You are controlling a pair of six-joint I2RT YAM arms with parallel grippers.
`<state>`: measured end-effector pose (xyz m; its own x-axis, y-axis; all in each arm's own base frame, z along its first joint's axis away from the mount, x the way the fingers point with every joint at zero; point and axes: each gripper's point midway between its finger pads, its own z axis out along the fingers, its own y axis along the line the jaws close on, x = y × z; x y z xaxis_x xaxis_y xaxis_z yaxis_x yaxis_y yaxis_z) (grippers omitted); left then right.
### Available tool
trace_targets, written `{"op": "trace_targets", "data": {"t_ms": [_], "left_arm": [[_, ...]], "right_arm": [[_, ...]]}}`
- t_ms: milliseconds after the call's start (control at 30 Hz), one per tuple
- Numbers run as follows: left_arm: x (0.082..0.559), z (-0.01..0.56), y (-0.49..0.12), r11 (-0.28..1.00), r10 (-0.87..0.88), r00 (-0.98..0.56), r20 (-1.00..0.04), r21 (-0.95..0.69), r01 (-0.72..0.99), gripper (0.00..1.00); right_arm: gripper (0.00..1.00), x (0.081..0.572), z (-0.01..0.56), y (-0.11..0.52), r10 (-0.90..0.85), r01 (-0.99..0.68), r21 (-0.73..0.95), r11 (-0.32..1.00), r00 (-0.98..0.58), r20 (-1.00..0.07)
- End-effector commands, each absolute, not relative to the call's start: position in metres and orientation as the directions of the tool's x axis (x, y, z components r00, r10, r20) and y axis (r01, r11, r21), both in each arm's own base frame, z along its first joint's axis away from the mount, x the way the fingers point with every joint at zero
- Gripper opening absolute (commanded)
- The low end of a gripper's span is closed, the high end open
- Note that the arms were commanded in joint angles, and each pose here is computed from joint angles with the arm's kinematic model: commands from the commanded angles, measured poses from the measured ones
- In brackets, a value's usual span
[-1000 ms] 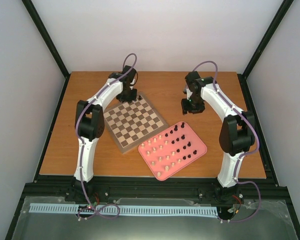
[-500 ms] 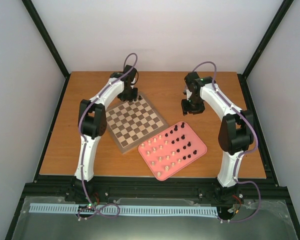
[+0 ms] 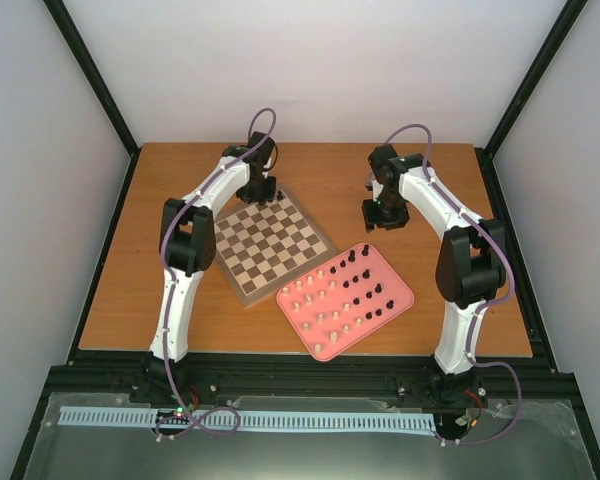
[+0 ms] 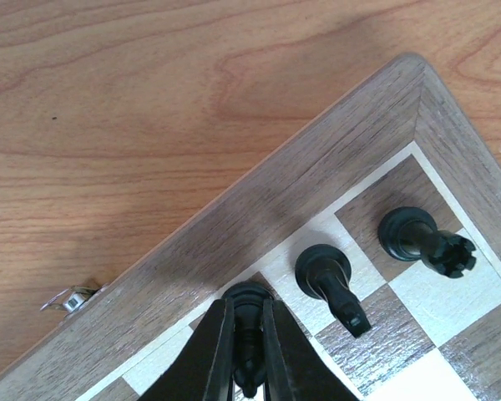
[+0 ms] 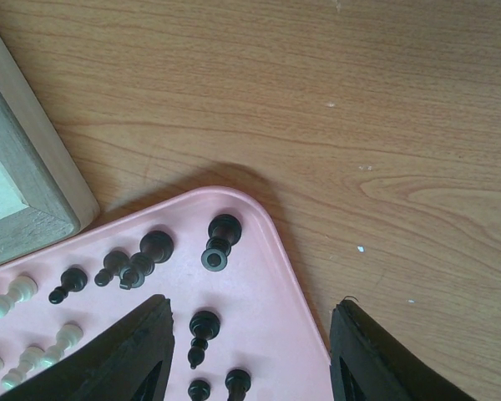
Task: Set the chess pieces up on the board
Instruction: Place the chess piece on the chessboard.
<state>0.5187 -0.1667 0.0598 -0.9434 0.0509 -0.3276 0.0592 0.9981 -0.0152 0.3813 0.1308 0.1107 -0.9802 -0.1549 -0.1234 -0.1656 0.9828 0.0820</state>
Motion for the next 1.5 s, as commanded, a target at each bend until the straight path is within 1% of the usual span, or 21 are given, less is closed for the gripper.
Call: {"op": "trace_targets", "data": {"t_ms": [0, 667, 1033, 1267, 1367, 1433, 1467], "left_arm": [[0.529, 0.064, -0.163, 0.998, 0.046, -0.936, -0.348, -0.013, 0.054, 0.04], [0.515, 0.067, -0.157, 0.998, 0.056, -0.943, -0.329, -0.001, 0.06, 0.06], [0.515, 0.068, -0.161, 0.998, 0.056, -0.942, -0.331, -0.018, 0.065, 0.22], [0.515, 0.072, -0.16, 0.998, 0.057, -0.94, -0.337, -0.018, 0.067, 0.24], [0.515, 0.079, -0.162, 0.997, 0.059, -0.937, -0.344, -0.027, 0.072, 0.28], [0.514, 0.085, -0.162, 0.997, 0.059, -0.934, -0.352, -0.034, 0.076, 0.33], [0.513, 0.087, -0.162, 0.996, 0.06, -0.933, -0.354, -0.036, 0.077, 0.37]], "right_arm": [[0.52, 0.386, 0.114, 0.129, -0.158, -0.169, 0.079, 0.982, -0.979, -0.131], [0.52, 0.384, 0.112, 0.13, -0.157, -0.168, 0.084, 0.982, -0.98, -0.126], [0.52, 0.383, 0.111, 0.129, -0.158, -0.169, 0.083, 0.982, -0.98, -0.125], [0.52, 0.383, 0.111, 0.129, -0.157, -0.168, 0.084, 0.982, -0.98, -0.122], [0.52, 0.382, 0.113, 0.13, -0.158, -0.17, 0.089, 0.981, -0.979, -0.124], [0.53, 0.379, 0.112, 0.13, -0.16, -0.172, 0.095, 0.981, -0.98, -0.118], [0.53, 0.377, 0.112, 0.131, -0.163, -0.174, 0.098, 0.98, -0.98, -0.115]]}}
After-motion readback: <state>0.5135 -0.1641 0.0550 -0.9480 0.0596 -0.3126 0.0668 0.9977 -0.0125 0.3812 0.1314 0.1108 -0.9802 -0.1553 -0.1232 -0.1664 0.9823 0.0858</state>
